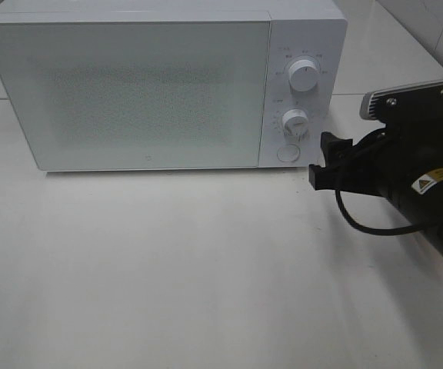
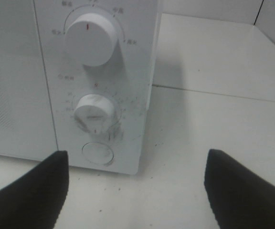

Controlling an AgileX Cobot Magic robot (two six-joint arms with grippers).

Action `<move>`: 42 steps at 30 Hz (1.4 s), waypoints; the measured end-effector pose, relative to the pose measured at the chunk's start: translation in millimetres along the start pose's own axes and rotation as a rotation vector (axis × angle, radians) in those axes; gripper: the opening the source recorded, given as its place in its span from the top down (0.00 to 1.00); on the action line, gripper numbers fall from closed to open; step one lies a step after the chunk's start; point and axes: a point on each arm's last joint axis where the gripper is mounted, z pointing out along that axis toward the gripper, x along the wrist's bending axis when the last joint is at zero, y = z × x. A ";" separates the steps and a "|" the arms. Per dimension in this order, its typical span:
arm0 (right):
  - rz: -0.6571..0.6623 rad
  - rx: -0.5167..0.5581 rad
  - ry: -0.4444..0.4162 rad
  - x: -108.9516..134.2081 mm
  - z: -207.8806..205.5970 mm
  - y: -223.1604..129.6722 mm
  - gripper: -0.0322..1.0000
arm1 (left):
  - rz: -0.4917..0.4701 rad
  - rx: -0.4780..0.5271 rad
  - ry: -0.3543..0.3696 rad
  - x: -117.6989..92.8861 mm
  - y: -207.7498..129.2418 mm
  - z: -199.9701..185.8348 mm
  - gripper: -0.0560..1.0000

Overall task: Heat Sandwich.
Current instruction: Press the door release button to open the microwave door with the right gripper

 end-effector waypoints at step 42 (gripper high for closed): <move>1.244 0.019 -0.046 19.4 -1.3 -20.7 0.25 | 0.000 0.000 0.000 0.0 0.0 0.0 0.03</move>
